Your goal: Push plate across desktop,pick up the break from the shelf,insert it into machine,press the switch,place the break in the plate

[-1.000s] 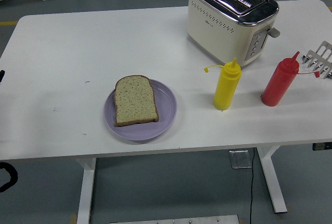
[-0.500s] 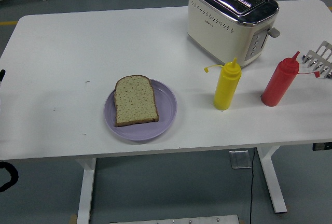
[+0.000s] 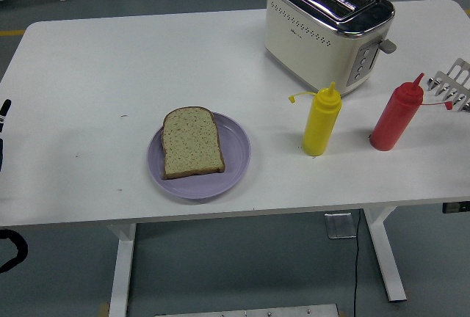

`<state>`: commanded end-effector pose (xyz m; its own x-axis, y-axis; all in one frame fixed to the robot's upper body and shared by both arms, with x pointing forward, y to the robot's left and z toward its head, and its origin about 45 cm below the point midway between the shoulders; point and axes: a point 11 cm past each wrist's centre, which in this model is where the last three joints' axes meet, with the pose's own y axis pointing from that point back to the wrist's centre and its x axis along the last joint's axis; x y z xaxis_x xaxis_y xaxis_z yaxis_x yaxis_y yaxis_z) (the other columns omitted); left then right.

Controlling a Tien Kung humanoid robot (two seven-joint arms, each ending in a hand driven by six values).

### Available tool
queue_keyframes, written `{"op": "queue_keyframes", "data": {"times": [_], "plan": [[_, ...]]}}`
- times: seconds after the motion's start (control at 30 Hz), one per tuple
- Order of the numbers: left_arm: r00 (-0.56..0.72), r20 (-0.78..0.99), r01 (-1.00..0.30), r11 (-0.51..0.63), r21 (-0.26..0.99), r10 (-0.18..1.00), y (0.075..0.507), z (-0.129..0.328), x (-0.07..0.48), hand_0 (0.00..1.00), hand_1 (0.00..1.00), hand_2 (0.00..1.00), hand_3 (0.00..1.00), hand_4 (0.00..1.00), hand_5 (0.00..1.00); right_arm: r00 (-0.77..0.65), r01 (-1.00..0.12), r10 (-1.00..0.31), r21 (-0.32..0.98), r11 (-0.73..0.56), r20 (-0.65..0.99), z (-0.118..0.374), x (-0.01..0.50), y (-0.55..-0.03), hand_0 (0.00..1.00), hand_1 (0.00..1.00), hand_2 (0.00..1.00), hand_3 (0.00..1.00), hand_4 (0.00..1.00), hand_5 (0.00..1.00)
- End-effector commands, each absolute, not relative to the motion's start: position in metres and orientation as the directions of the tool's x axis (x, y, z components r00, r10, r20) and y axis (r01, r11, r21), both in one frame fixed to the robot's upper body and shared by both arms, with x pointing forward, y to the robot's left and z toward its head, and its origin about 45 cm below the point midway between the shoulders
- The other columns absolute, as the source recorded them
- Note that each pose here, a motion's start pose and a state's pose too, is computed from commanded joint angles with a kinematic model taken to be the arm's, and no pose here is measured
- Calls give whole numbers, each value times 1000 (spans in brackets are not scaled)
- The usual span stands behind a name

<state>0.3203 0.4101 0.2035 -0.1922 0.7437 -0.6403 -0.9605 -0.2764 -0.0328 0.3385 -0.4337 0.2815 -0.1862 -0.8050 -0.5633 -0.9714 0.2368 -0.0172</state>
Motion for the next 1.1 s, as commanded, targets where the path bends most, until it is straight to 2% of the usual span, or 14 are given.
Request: {"op": "queue_keyframes", "data": {"times": [0.37, 1.1], "plan": [[-195, -638, -961, -274, -26, 745, 409, 201, 319, 814, 861, 922, 848, 647, 998, -230, -961, -784, 9, 275, -577, 260, 327, -439, 824, 789, 795, 777, 453, 544], [-191, -640, -961, -274, -32, 744, 409, 203, 321, 815, 861, 922, 848, 647, 998, -230, -957, -775, -7, 289, -588, 264, 327, -444, 823, 789, 794, 777, 462, 542]]}}
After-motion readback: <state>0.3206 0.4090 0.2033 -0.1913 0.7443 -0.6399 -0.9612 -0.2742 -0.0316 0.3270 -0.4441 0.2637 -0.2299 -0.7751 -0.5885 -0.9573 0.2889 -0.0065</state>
